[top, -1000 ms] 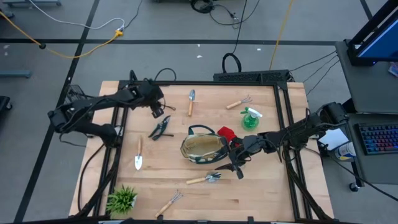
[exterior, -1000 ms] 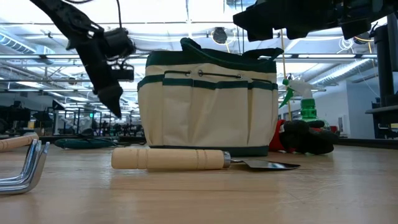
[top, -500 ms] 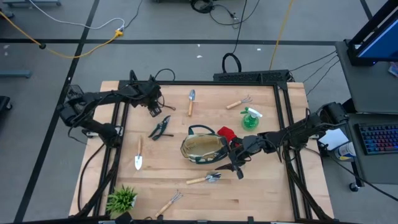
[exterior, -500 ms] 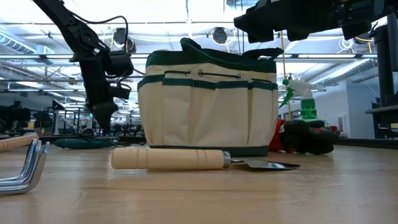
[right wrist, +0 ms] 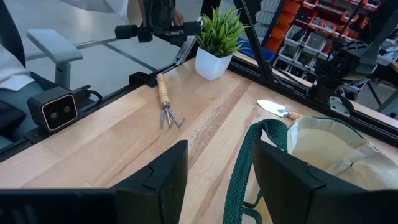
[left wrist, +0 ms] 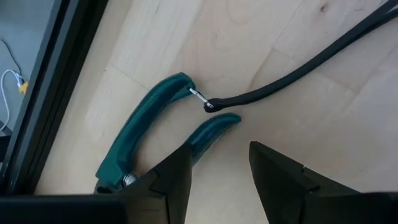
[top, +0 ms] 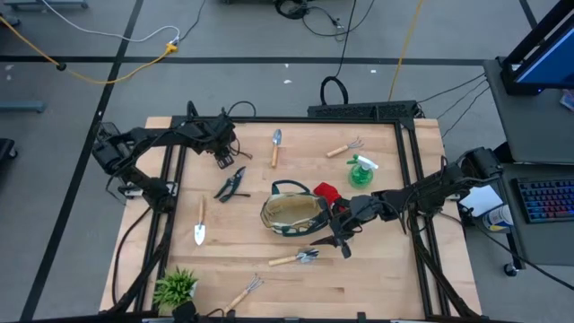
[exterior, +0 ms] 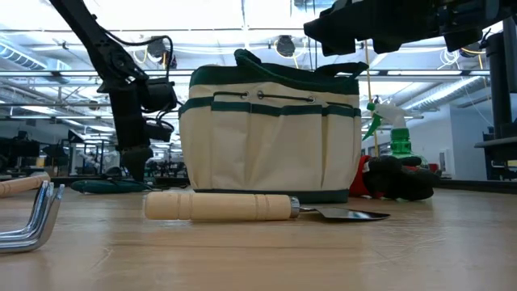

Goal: Pick & Place Garden tools in Gardening bag
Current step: Put the top brown shears into the green gardening bag

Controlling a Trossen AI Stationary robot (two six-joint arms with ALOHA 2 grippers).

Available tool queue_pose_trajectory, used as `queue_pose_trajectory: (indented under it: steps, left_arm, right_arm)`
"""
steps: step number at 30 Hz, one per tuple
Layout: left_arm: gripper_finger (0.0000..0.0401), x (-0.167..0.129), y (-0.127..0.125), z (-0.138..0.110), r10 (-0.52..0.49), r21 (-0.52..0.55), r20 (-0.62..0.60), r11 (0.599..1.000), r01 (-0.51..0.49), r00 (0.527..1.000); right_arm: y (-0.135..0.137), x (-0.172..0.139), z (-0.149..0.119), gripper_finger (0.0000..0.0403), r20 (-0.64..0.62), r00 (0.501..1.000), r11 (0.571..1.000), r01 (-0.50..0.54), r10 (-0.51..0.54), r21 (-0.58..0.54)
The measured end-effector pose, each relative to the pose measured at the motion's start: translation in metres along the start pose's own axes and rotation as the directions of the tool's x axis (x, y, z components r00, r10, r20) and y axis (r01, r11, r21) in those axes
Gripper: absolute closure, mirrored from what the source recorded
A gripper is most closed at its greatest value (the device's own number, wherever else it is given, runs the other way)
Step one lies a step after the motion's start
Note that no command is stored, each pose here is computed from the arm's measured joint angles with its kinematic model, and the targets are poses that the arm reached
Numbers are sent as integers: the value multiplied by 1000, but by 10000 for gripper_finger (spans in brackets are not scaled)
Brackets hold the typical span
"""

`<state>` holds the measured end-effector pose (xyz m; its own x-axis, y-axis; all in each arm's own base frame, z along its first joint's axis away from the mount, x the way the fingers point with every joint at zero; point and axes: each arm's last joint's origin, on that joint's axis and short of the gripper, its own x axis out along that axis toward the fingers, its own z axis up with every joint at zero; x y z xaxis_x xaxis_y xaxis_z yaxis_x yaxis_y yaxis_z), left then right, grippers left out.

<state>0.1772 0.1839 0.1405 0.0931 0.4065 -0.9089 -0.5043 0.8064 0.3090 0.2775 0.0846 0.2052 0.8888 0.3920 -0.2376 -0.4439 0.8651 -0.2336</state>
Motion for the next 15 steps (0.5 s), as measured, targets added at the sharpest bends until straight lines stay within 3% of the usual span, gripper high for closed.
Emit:
queue_pose_trajectory:
  steps: [6, 11, 15]
  left_arm:
    - [236, 0, 0, 0, -4, 8, 0, 1000, 4, 1000]
    - [236, 1, 0, 2, 6, 96, 22, 995, -8, 1000]
    - [236, 1, 2, 6, 23, 101, 64, 994, -29, 998]
  right_arm:
    - [0, 0, -1, 232, -7, 1000, 1000, -2, 2, 1]
    - [0, 0, -1, 232, -9, 1000, 1000, -3, 3, 1]
    - [0, 0, -1, 232, -8, 1000, 1000, -4, 4, 1]
